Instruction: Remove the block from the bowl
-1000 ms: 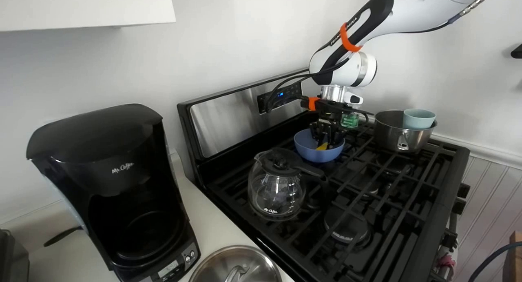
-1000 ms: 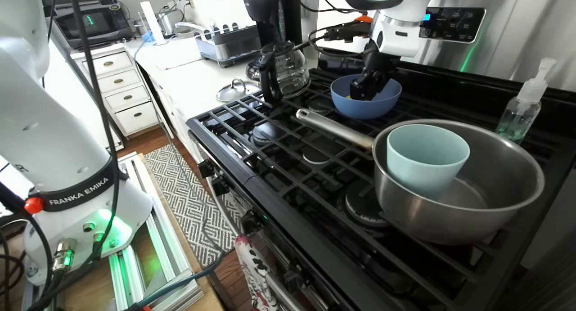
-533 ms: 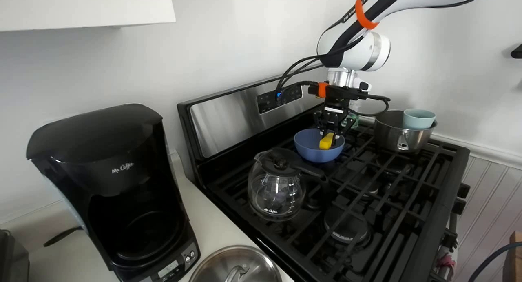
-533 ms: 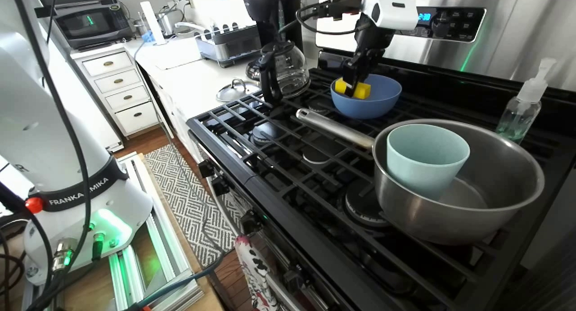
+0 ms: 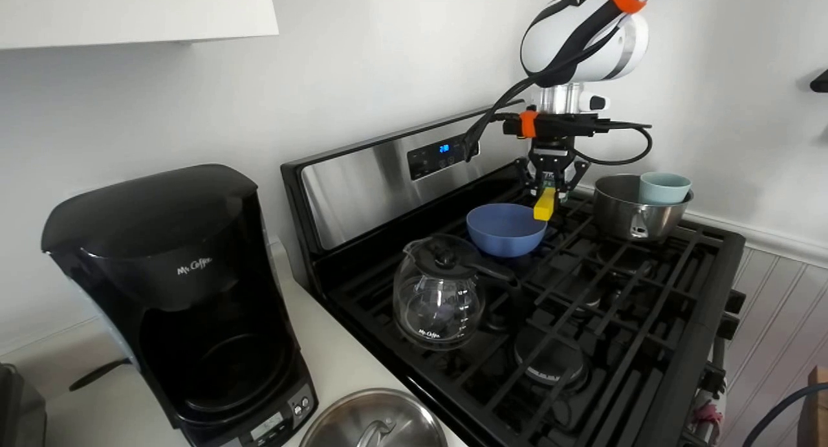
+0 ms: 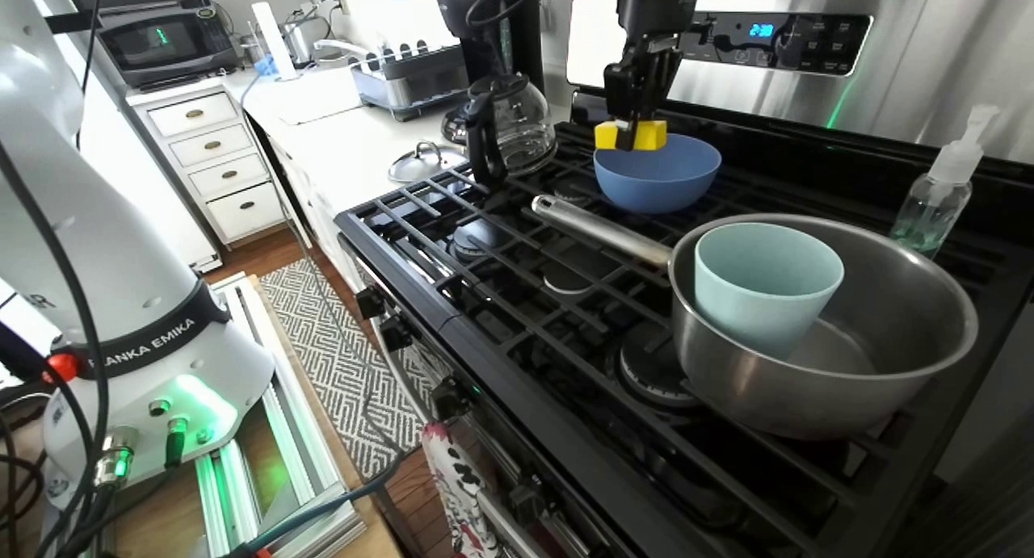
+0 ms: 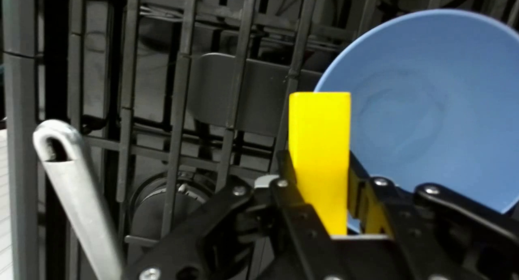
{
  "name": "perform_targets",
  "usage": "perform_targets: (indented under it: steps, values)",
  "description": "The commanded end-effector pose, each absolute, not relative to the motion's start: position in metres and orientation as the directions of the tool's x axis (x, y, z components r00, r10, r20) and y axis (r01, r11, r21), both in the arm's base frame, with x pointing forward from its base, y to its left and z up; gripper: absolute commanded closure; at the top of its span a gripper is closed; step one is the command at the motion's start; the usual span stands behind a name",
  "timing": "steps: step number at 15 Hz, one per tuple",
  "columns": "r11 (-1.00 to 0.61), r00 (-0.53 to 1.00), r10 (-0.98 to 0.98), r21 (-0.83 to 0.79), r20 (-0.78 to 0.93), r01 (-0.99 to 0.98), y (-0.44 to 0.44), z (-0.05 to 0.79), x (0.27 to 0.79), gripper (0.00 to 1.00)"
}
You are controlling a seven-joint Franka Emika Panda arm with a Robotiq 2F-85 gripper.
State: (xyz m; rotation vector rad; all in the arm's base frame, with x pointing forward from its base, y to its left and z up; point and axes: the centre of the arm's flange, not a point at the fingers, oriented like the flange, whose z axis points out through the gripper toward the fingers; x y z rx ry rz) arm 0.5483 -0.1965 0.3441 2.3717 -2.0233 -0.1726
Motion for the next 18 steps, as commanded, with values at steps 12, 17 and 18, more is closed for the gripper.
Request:
perform_targets:
  steps: [12,17,18]
  values:
    - [-0.650,0.646,-0.758,0.032,-0.086,-0.759,-0.167,0.356,0.444,0.92]
    - [-0.825,0.807,-0.562,0.064,-0.179,-0.561,-0.129,0.356,0.435,0.92]
    - [-0.852,0.827,-0.521,0.066,-0.210,-0.520,-0.124,0.355,0.431,0.92]
